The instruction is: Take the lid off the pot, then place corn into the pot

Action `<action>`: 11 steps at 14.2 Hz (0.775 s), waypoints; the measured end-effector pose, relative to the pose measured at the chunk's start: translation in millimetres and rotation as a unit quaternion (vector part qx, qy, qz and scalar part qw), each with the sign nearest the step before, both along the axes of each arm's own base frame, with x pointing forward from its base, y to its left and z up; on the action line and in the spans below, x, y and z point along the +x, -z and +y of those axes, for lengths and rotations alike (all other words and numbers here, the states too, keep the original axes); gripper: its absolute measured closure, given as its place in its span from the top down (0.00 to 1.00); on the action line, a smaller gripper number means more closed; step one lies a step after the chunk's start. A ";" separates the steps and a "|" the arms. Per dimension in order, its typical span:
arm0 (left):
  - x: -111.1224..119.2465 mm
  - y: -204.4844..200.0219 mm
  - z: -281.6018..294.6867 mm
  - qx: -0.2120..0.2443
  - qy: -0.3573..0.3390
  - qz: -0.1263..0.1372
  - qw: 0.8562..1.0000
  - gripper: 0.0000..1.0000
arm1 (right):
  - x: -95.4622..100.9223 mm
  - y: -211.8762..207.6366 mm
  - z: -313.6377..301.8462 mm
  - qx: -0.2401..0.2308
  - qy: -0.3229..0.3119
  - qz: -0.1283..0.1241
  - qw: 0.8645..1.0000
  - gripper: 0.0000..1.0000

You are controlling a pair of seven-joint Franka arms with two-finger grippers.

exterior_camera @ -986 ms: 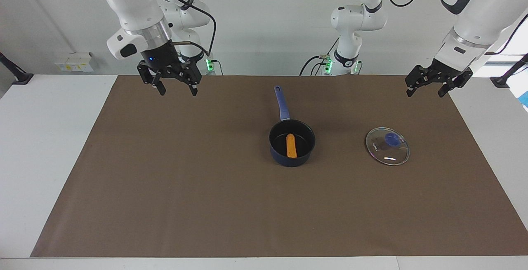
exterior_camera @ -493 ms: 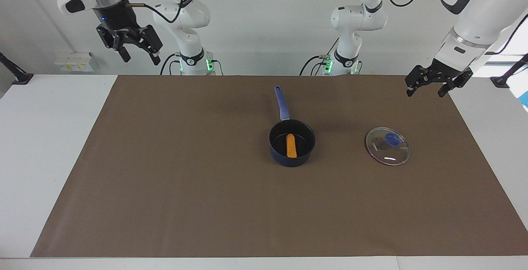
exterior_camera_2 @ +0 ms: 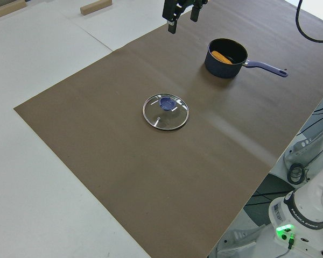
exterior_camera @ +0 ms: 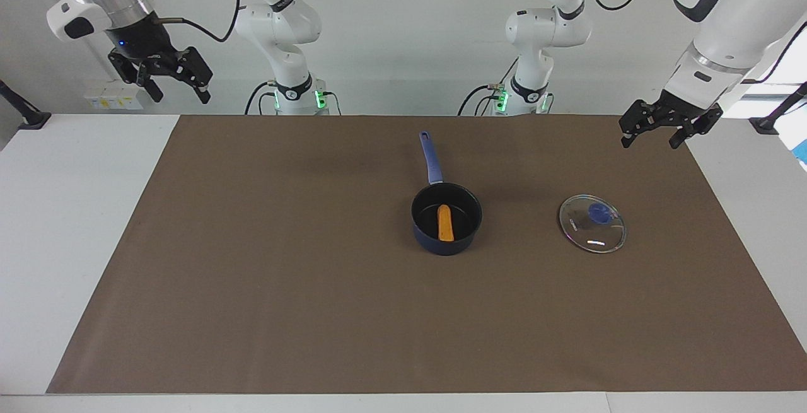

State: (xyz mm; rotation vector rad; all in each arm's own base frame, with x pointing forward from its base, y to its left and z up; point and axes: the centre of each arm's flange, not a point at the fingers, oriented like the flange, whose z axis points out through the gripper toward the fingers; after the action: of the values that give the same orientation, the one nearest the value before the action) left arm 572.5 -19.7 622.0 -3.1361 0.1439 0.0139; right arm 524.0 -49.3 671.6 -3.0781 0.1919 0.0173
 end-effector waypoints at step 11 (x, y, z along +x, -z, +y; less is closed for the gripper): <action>0.0 0.0 0.0 0.000 0.000 0.000 1.000 1.00 | 2.6 -0.2 12.4 -0.019 -0.022 -0.006 1.000 1.00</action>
State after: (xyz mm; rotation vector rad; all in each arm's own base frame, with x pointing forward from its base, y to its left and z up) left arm 572.4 -19.7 622.0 -3.1361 0.1438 0.0140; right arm 526.6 -36.8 671.8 -3.1192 0.1260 -0.0028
